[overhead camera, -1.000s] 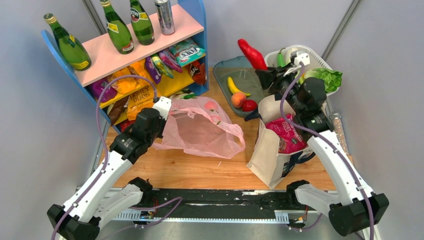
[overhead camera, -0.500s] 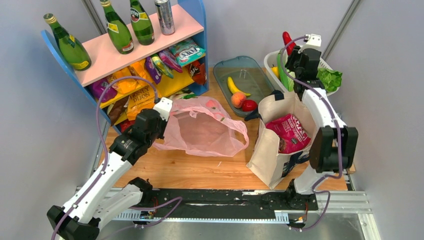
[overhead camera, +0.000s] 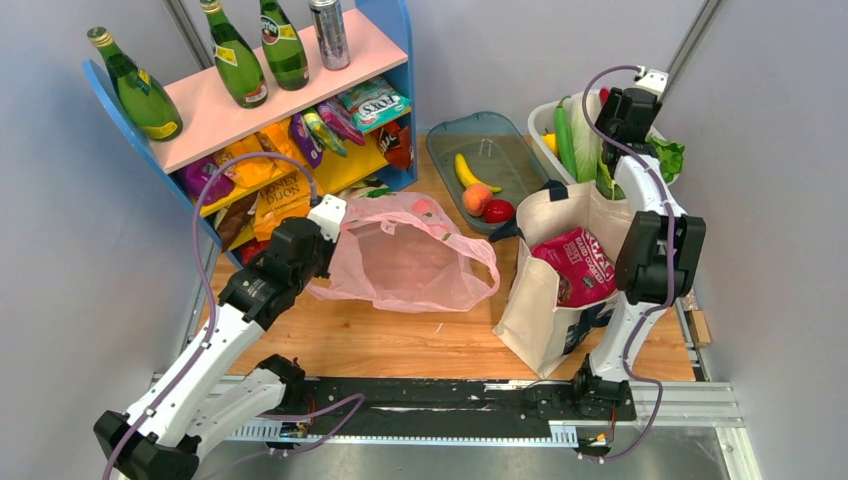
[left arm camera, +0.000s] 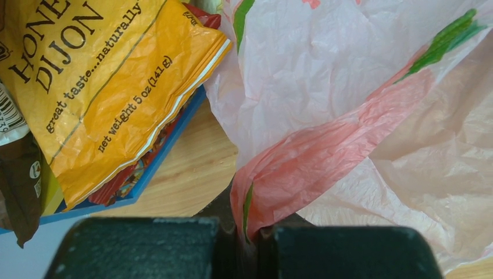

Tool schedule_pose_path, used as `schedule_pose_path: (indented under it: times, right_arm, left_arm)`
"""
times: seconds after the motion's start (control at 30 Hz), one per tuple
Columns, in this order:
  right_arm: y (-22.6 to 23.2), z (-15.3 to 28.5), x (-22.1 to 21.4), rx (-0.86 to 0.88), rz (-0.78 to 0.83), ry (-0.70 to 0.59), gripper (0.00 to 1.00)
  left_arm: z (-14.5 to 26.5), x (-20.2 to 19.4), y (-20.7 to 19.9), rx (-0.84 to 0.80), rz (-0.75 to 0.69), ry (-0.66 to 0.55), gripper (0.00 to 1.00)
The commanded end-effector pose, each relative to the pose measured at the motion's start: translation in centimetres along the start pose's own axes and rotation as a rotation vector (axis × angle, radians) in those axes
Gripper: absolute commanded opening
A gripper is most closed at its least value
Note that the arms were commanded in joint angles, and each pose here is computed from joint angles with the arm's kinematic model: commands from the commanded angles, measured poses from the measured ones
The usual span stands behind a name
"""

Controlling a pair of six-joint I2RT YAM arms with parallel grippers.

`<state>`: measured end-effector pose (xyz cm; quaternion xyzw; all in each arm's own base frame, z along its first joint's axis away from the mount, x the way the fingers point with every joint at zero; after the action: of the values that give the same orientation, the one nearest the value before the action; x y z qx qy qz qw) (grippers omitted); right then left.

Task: Untie the knot of the grocery bags and take out the mixed food
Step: Place the fake vegetable in the bin, then move the takeout bag to the center of the board.

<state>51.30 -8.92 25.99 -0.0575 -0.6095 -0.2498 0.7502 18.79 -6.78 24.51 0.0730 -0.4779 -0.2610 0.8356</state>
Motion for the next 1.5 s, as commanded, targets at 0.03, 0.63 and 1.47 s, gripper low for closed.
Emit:
schedule_pose_path:
  times: [0.03,0.63,1.47]
  right_arm:
    - [0.5,0.0,2.0,0.005,-0.023,-0.055,0.71]
    - [2.0,8.6,5.6,0.255,-0.084,-0.027,1.00]
    - [0.5,30.0,-7.3,0.718,-0.359,0.653,1.00]
  left_arm:
    - [0.1,1.1,-0.1,-0.041,0.004,-0.068,0.00]
    - [6.8,5.2,-2.1,-0.488,0.033,-0.293,1.00]
    - [-1.6,15.4,-4.2,-0.595,0.280,-0.452,1.00]
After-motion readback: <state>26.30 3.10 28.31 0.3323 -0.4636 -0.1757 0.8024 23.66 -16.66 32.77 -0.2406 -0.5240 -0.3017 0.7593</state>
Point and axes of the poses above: each gripper's point midway between its finger pads, its own z axis back along the fingers, its own y axis along the line the jaws close on, x = y × z, the point moved 8 cm from there along z, back along the fingers, and after that the axes turned 10 degrees about -z, right-handed, at the moved point
